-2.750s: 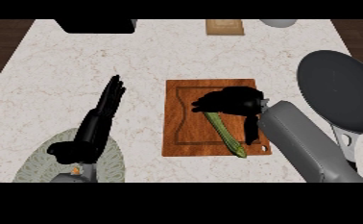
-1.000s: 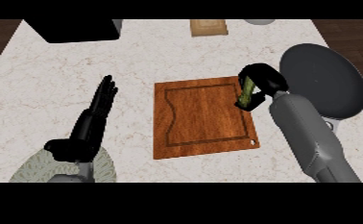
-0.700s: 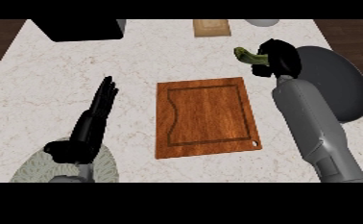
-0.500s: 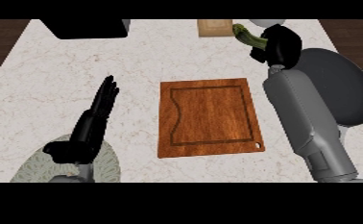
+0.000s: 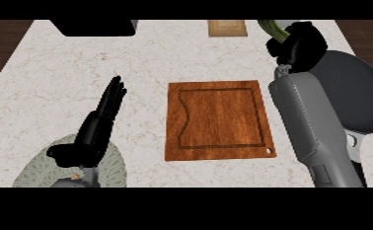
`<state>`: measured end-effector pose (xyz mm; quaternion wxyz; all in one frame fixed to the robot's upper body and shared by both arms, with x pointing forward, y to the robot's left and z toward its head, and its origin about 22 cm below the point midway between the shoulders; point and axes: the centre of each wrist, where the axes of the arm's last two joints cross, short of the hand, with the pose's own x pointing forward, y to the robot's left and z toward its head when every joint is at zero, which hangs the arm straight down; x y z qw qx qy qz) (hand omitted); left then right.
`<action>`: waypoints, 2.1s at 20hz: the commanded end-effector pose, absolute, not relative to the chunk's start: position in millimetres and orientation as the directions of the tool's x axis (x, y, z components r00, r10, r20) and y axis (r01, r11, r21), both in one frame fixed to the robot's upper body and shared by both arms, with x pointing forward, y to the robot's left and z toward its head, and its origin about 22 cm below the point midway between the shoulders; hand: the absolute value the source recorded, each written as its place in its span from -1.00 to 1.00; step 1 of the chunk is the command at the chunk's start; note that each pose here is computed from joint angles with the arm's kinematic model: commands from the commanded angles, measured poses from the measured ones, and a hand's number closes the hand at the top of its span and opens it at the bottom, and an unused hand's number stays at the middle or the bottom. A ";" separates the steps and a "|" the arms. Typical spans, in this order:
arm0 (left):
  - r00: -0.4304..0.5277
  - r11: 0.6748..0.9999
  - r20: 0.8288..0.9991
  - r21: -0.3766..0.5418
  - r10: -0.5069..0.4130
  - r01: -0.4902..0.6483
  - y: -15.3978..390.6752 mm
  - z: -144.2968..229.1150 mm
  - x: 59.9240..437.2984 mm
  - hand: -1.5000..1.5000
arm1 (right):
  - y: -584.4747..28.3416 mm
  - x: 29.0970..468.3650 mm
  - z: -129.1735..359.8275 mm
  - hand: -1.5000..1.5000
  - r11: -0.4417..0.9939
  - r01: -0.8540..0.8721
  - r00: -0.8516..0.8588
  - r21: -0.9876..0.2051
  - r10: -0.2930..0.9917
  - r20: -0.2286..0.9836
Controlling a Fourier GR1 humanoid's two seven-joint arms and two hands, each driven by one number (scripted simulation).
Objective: Pick the squash from the cutting board and place it in the pan
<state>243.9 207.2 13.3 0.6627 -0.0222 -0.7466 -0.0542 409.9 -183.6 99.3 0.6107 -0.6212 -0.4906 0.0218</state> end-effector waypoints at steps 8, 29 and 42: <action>-0.138 0.993 0.990 0.056 -0.041 0.107 202.7 6.2 243.7 0.00 | -302.4 382.4 70.6 1.00 -0.036 0.688 0.618 -0.725 0.553 0.559; -0.131 0.990 0.991 0.040 -0.022 0.136 196.5 2.9 247.0 0.00 | -437.6 339.8 12.8 -1.00 0.157 0.491 0.779 -0.857 0.361 0.513; -0.154 0.987 0.988 0.048 -0.025 0.151 188.6 7.8 251.4 0.00 | -462.6 338.8 36.1 -1.00 0.236 0.801 0.434 -0.550 0.403 0.806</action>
